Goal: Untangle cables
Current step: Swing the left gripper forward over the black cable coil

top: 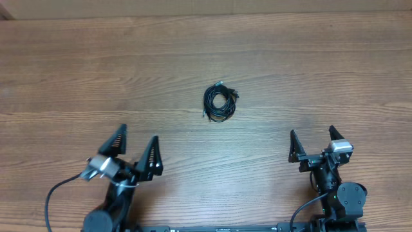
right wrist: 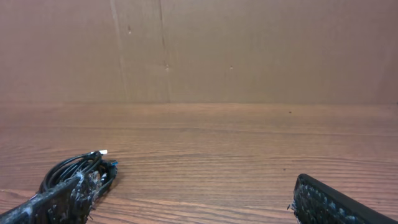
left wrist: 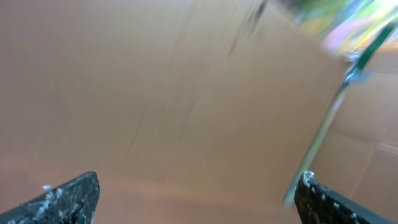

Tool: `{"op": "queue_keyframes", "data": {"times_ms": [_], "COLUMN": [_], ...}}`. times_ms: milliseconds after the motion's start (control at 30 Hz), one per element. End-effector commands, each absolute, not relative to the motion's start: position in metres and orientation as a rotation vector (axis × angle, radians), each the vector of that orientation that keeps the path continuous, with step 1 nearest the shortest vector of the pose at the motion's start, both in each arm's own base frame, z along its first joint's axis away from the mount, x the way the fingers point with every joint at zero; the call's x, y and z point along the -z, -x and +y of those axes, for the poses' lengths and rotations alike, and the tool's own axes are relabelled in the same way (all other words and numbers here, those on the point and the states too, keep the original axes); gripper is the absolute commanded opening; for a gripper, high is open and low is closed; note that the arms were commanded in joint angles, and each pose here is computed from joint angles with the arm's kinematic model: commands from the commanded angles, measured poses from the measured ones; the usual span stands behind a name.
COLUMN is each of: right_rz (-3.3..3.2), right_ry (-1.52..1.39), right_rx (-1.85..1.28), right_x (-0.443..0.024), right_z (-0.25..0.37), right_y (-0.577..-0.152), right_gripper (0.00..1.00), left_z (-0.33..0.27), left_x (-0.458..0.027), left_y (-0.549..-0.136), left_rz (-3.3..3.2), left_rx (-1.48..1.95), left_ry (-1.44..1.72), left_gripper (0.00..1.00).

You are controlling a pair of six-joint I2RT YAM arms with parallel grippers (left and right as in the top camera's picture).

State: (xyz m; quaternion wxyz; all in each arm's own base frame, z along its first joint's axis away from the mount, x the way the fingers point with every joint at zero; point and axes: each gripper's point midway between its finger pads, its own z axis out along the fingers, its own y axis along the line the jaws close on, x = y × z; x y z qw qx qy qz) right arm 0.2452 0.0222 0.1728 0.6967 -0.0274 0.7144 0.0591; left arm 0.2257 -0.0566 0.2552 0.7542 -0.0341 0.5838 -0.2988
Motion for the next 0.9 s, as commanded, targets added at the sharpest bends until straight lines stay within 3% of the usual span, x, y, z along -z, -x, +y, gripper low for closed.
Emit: {"op": "queue_keyframes", "data": {"times_ms": [0, 167, 400, 567, 767, 867], "right_rz": [1.589, 1.589, 1.589, 1.589, 1.589, 1.589], "right_ry": [0.057, 0.057, 0.057, 0.057, 0.057, 0.057], "right_rx": [-0.119, -0.119, -0.119, -0.119, -0.119, -0.119], "right_x": [-0.171, -0.171, -0.171, -0.171, -0.171, -0.171], "right_z": [0.02, 0.02, 0.02, 0.02, 0.02, 0.02], "right_y": [-0.245, -0.245, -0.245, -0.245, -0.245, -0.245], "right_gripper": [1.0, 1.0, 1.0, 1.0, 1.0, 1.0], "left_z": [-0.039, -0.045, -0.047, -0.062, -0.131, -0.148], "left_x": [-0.32, -0.412, -0.47, -0.455, -0.436, -0.405], "left_y": [-0.205, -0.188, -0.227, -0.259, -0.281, -0.298], "left_rz": [1.084, 1.141, 1.575, 2.02, 2.289, 2.42], "left_rx": [0.678, 0.436, 0.357, 0.421, 0.933, 1.011], "left_ry": [0.155, -0.031, -0.037, -0.05, -0.24, -0.241], "left_gripper": [1.0, 1.0, 1.0, 1.0, 1.0, 1.0]}}
